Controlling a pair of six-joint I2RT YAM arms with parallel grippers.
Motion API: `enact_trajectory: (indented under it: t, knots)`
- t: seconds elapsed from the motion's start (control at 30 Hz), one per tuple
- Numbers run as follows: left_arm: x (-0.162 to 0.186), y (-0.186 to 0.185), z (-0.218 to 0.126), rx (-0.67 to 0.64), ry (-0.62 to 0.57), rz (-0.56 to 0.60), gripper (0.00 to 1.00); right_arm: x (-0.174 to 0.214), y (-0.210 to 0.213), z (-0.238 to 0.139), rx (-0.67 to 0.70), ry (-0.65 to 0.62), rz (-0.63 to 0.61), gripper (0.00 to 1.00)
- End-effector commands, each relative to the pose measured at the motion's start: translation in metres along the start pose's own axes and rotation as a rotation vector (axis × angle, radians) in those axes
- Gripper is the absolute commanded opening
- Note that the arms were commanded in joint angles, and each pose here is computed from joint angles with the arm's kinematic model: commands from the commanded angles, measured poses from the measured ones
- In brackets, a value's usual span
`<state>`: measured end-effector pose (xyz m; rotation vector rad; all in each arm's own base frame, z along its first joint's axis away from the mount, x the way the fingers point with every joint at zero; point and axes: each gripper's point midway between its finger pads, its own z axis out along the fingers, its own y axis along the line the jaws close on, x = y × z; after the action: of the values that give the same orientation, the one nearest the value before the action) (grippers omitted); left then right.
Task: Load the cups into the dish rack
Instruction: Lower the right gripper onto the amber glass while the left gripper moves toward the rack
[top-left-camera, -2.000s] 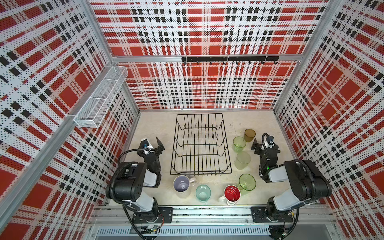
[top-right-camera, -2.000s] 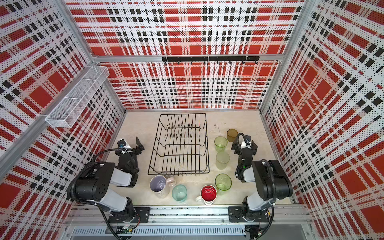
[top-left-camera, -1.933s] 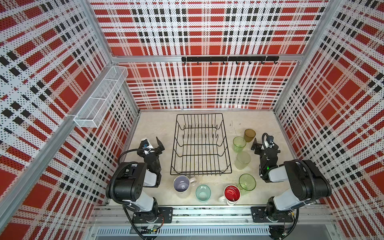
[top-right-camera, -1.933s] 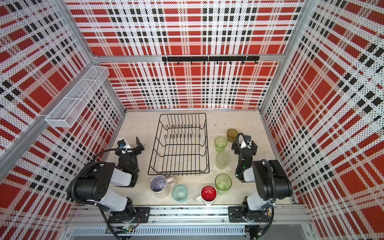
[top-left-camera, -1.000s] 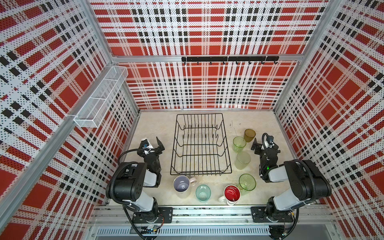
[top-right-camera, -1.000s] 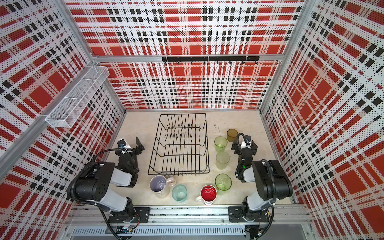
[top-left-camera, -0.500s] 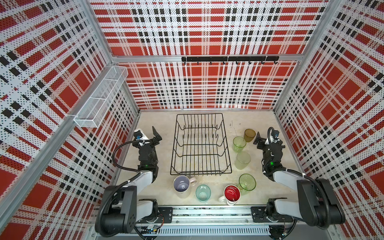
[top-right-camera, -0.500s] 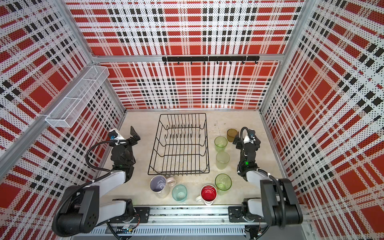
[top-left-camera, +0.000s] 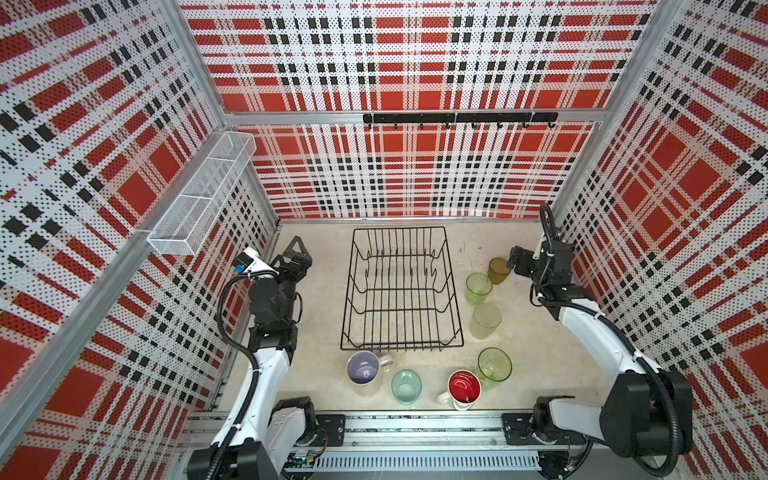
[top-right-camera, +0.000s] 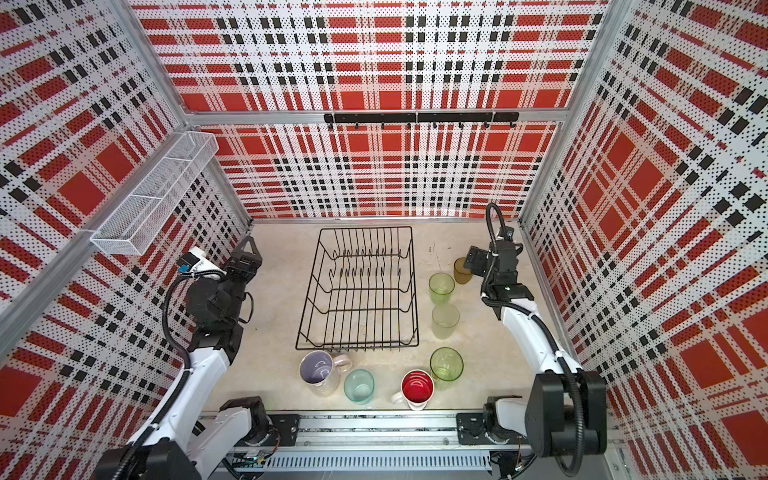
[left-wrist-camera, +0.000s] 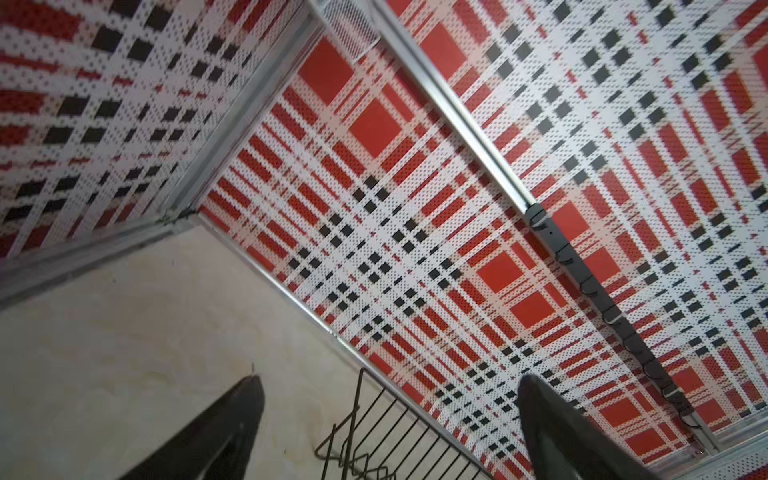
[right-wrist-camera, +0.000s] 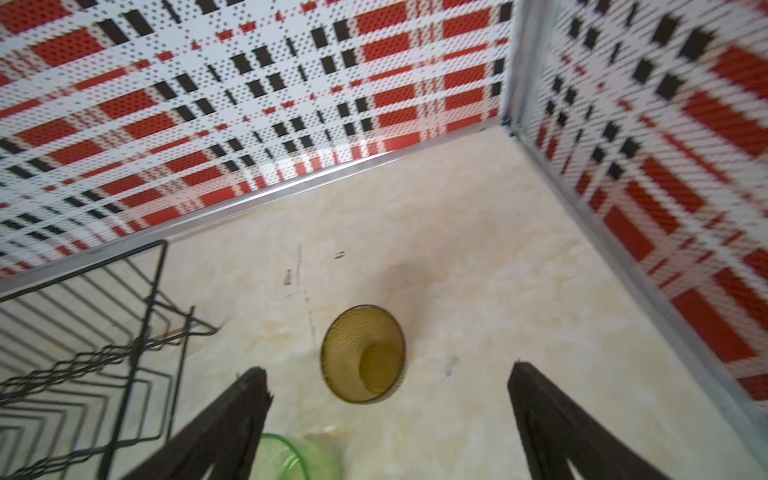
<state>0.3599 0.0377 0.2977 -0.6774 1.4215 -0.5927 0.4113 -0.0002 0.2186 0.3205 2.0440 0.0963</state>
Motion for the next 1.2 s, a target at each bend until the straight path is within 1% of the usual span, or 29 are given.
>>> enact_trajectory:
  t: [0.0,0.03,0.1,0.2,0.3,0.37,0.47,0.53,0.67,0.77,0.87,1.07,1.17]
  knots:
    - [0.056,0.001,0.001,0.008,0.324,-0.063,0.98,0.032,0.034,-0.009,-0.164,0.212,-0.024,0.88]
    - [0.064,-0.001,0.002,0.012,0.38,-0.04,0.98,0.033,0.043,-0.012,-0.188,0.226,-0.045,0.87]
    - [0.085,-0.008,-0.001,0.02,0.498,0.01,0.98,0.038,0.053,-0.017,-0.168,0.261,-0.103,0.87]
    - [0.113,-0.013,-0.005,-0.006,0.643,0.098,0.98,0.045,0.042,-0.009,-0.096,0.311,-0.131,0.86]
    - [0.133,-0.008,-0.007,-0.066,0.73,0.203,0.98,0.053,0.02,0.009,0.007,0.374,-0.123,0.84]
    - [0.14,-0.002,-0.007,-0.086,0.756,0.23,0.98,0.057,0.008,0.02,0.071,0.418,-0.111,0.84]
    - [0.141,-0.001,-0.008,-0.09,0.755,0.247,0.98,0.063,0.001,0.04,0.088,0.477,-0.094,0.8]
    - [0.142,-0.005,-0.006,-0.093,0.742,0.282,0.98,0.064,-0.001,0.05,0.098,0.503,-0.096,0.77]
    - [0.142,-0.011,-0.005,-0.109,0.729,0.354,0.98,0.065,0.002,0.058,0.088,0.529,-0.114,0.75]
    - [0.145,-0.008,-0.006,-0.116,0.742,0.368,0.98,0.069,-0.004,0.06,0.117,0.542,-0.125,0.74]
    - [0.145,-0.006,-0.006,-0.122,0.742,0.373,0.98,0.074,-0.013,0.063,0.139,0.567,-0.126,0.71]
    - [0.145,-0.006,-0.007,-0.117,0.744,0.39,0.98,0.086,-0.023,0.078,0.171,0.629,-0.156,0.61]
    - [0.143,-0.009,-0.007,-0.112,0.738,0.393,0.98,0.086,-0.023,0.088,0.176,0.639,-0.159,0.58]
